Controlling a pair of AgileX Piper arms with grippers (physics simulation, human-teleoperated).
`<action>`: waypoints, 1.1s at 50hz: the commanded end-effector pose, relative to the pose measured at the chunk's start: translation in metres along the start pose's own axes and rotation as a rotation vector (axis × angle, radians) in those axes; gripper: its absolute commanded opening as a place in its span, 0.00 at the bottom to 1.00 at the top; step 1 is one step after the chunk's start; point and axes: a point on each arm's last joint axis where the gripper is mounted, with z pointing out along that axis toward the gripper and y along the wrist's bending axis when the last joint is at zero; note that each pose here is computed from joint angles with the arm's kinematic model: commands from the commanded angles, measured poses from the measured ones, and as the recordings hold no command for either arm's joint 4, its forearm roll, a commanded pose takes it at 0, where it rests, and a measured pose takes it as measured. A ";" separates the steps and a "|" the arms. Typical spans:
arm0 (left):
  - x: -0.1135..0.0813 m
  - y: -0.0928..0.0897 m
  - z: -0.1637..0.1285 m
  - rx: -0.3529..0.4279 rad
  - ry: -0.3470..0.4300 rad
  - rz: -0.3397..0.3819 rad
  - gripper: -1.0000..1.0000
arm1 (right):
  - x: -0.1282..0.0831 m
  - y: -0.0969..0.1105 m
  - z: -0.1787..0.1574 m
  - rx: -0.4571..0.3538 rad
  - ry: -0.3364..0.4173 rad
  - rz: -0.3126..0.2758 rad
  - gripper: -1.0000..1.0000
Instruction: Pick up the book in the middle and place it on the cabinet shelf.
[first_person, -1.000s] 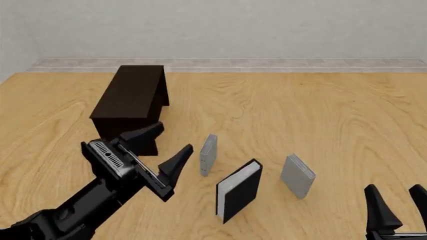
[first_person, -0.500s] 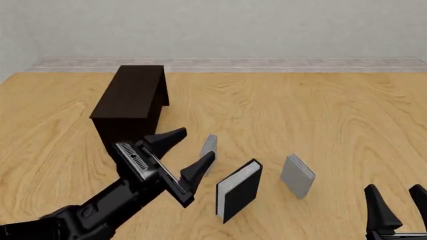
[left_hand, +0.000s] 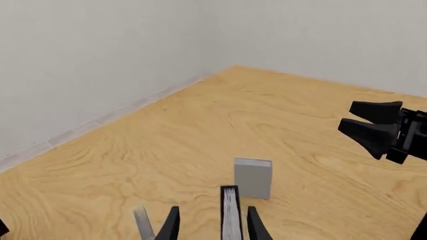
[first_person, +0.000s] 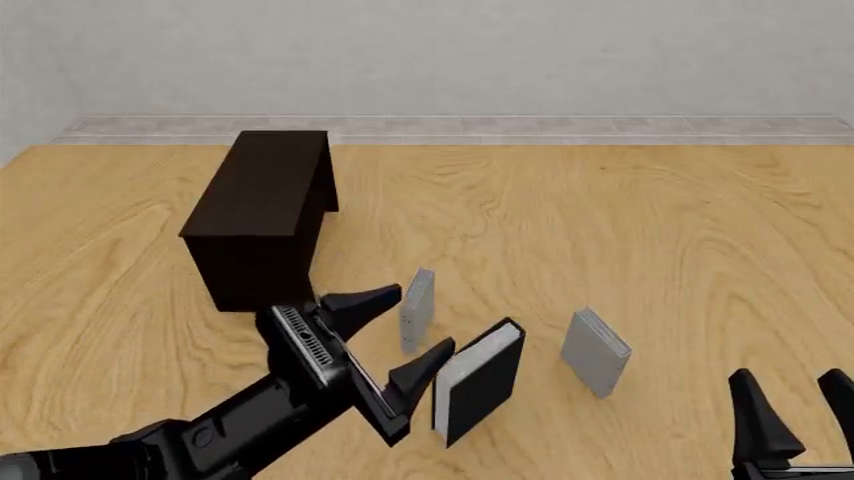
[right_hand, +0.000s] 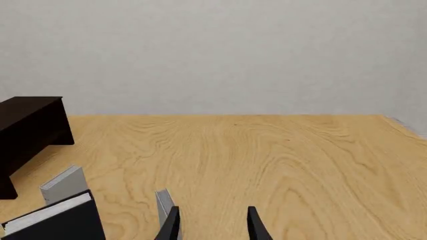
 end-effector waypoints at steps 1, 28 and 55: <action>0.010 -0.006 0.007 0.024 0.043 0.002 1.00 | 0.000 0.000 0.000 0.000 0.000 0.000 1.00; 0.036 -0.006 0.035 0.023 0.146 0.029 1.00 | 0.000 0.000 0.000 0.000 0.000 0.000 1.00; 0.047 -0.013 0.043 0.046 0.170 0.002 1.00 | 0.000 0.000 0.000 0.000 0.000 0.000 1.00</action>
